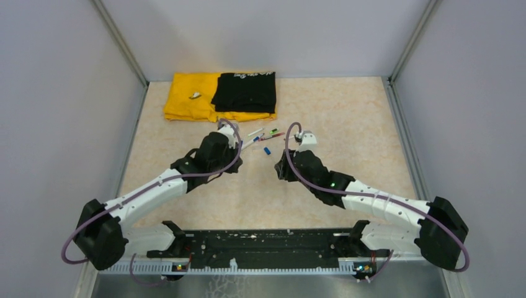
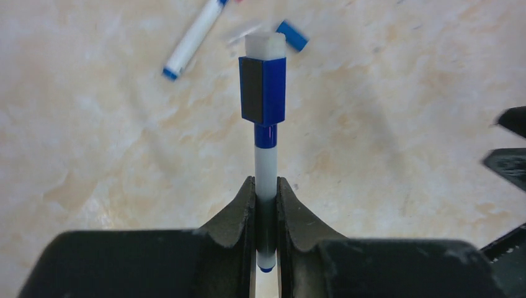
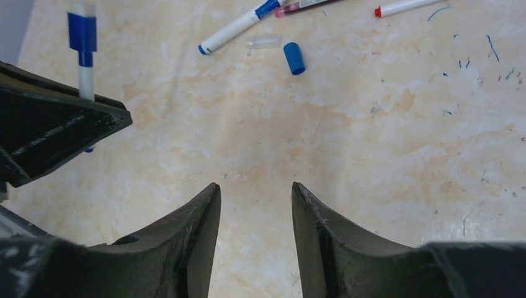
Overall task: Insert the pens into the pen caps
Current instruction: Place the pen at the center of the board.
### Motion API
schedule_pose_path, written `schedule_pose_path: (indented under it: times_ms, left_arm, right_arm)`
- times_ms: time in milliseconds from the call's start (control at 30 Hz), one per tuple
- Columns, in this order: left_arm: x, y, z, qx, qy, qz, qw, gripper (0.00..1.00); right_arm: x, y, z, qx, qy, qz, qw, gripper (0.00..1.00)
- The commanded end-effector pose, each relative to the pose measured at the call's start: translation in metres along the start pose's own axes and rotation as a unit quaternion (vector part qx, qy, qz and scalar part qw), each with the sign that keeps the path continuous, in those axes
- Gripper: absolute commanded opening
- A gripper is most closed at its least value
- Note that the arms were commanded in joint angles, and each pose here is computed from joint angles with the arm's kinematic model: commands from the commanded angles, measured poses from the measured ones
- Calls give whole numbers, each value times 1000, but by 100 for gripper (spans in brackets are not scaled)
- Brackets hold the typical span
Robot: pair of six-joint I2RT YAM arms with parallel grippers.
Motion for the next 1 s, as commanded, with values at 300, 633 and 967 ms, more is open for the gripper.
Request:
schedule_pose_path:
  times_ms: [300, 633, 967]
  left_arm:
    - [63, 24, 117, 172, -123, -116, 970, 0]
    - [82, 27, 139, 205, -118, -155, 959, 5]
    - [90, 19, 139, 197, -126, -179, 956, 26]
  right_arm:
    - [30, 2, 11, 69, -58, -47, 995, 51]
    - [33, 1, 10, 67, -68, -58, 994, 51]
    - [31, 1, 6, 58, -68, -53, 995, 51]
Point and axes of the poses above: each gripper's point midway between its finger pads, its own y axis out along the fingers, its own x axis along the line the jaws close on, z = x × y, the point moved 1 cm from there along -y, back along the fingers, and after that the axes turned 13 degrees about y, right-handed, at the moved point
